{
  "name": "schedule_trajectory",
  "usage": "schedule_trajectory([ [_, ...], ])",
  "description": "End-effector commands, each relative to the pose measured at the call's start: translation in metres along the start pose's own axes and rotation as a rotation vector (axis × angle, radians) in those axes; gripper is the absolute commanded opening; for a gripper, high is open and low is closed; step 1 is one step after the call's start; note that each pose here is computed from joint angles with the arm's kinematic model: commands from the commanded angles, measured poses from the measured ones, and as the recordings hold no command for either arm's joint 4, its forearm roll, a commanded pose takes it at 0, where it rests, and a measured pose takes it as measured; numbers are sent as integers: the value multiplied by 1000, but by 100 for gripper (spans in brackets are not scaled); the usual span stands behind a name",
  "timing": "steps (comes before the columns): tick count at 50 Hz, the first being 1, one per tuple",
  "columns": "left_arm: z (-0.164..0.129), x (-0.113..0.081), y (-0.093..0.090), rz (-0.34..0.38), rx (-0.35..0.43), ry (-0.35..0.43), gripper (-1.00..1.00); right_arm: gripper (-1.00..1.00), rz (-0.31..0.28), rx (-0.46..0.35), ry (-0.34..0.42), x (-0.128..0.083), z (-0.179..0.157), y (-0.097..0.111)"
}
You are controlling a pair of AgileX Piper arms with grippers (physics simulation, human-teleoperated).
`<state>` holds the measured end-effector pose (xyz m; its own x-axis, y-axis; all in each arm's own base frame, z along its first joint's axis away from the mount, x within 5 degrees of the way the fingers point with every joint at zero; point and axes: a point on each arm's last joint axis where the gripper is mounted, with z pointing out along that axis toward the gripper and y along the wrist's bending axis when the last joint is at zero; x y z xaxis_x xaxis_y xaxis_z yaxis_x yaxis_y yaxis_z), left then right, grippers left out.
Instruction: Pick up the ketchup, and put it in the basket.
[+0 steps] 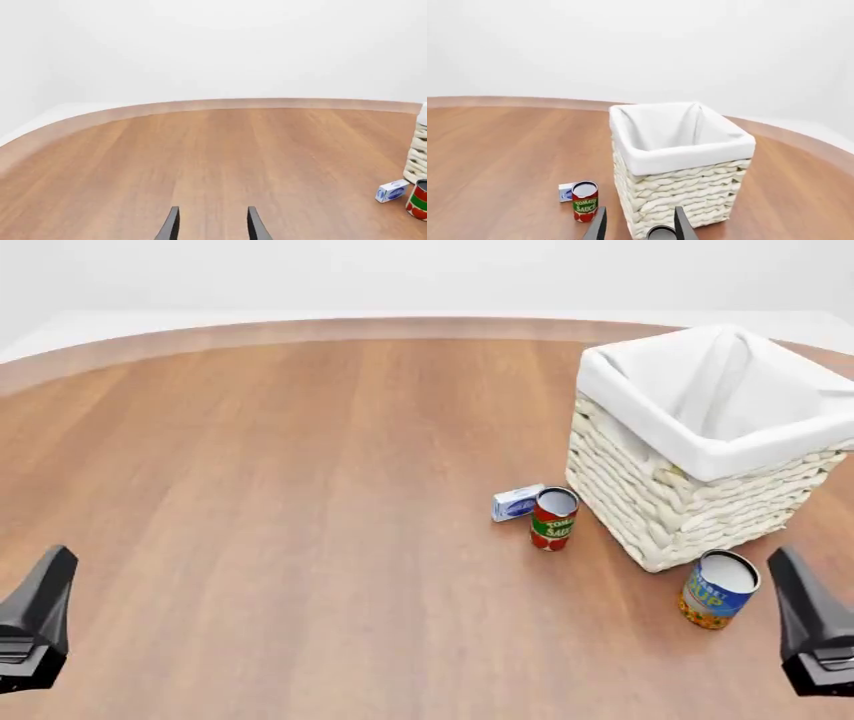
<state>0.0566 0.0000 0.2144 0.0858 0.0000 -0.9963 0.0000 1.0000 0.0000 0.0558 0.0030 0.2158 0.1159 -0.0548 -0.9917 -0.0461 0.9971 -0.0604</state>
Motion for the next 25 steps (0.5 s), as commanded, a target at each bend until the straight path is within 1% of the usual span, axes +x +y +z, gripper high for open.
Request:
schedule_trajectory([
  [1, 0, 0, 0, 0, 0, 0, 100, 100, -6, -52, 1, 0, 0, 3],
  [4, 0, 0, 0, 0, 0, 0, 100, 100, -3, -61, 8, 1, 0, 3],
  [5, 0, 0, 0, 0, 0, 0, 100, 100, 2, -87, 10, 1, 0, 5],
  [7, 0, 0, 0, 0, 0, 0, 100, 100, 0, -111, 5, -2, -1, 6],
  [9, 0, 0, 0, 0, 0, 0, 100, 100, -3, -118, 3, -2, -1, 6],
  [13, 0, 0, 0, 0, 0, 0, 100, 100, 8, -163, 9, -3, -1, 9],
  [16, 0, 0, 0, 0, 0, 0, 100, 100, 4, -181, 6, -5, -1, 10],
  [18, 0, 0, 0, 0, 0, 0, 100, 100, 13, -212, 10, -7, -2, 11],
  [19, 0, 0, 0, 0, 0, 0, 100, 100, 11, -215, 11, -8, -2, 11],
  [20, 0, 0, 0, 0, 0, 0, 100, 100, 15, -238, 17, -8, -2, 12],
  [21, 0, 0, 0, 0, 0, 0, 100, 100, 10, -255, 18, -8, -2, 13],
  [22, 0, 0, 0, 0, 0, 0, 100, 100, 10, -255, 18, -8, -2, 13],
  [23, 0, 0, 0, 0, 0, 0, 100, 100, 8, -278, 24, -7, -2, 15],
  [25, 0, 0, 0, 0, 0, 0, 100, 100, 8, -278, 24, -7, -2, 15],
])
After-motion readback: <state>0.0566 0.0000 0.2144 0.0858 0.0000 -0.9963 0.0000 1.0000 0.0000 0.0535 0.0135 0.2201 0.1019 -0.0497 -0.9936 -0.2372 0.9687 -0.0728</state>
